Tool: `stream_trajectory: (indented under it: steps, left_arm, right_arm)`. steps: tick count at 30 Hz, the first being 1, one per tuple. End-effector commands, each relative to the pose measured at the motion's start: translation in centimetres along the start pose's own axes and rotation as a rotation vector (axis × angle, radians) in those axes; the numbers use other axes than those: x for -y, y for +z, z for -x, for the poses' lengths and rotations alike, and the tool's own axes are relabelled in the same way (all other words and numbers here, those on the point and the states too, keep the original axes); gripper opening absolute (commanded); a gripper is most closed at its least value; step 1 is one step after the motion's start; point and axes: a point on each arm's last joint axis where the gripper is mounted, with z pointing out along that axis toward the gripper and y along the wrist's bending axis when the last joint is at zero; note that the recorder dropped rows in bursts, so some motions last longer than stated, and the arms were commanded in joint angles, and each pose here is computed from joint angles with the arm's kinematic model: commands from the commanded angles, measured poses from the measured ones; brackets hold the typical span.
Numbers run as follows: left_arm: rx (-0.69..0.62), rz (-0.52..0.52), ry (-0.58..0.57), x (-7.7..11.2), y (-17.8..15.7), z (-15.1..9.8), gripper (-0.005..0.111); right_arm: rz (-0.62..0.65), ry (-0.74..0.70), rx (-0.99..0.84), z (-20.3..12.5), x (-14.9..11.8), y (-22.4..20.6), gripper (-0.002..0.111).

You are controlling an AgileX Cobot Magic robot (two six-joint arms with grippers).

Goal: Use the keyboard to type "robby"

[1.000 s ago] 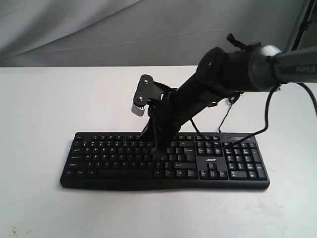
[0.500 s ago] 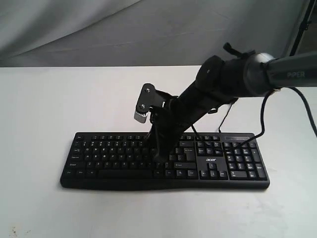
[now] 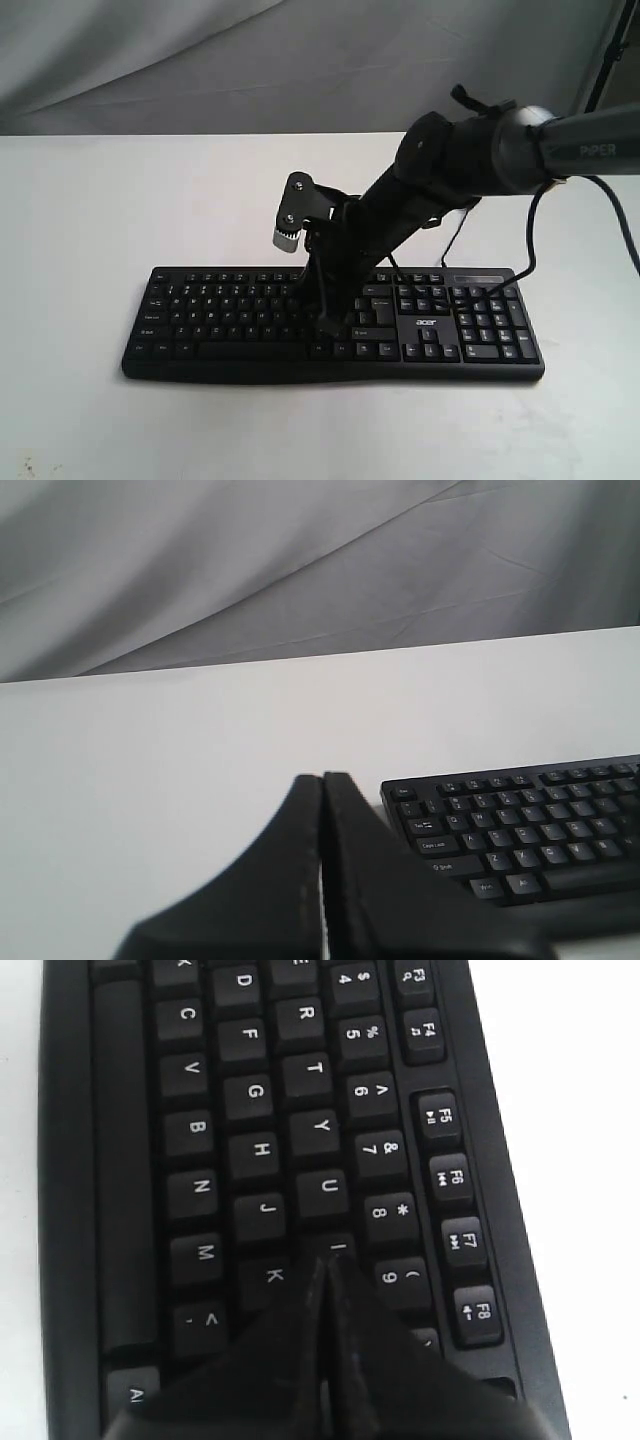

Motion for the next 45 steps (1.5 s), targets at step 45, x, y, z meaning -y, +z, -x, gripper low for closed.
stream_trajectory:
  steps: [45]
  left_arm:
    - [0.005, -0.005, 0.003, 0.0, 0.0, -0.1, 0.0]
  right_arm:
    - [-0.022, -0.007, 0.0, 0.0, 0.2, -0.2, 0.0]
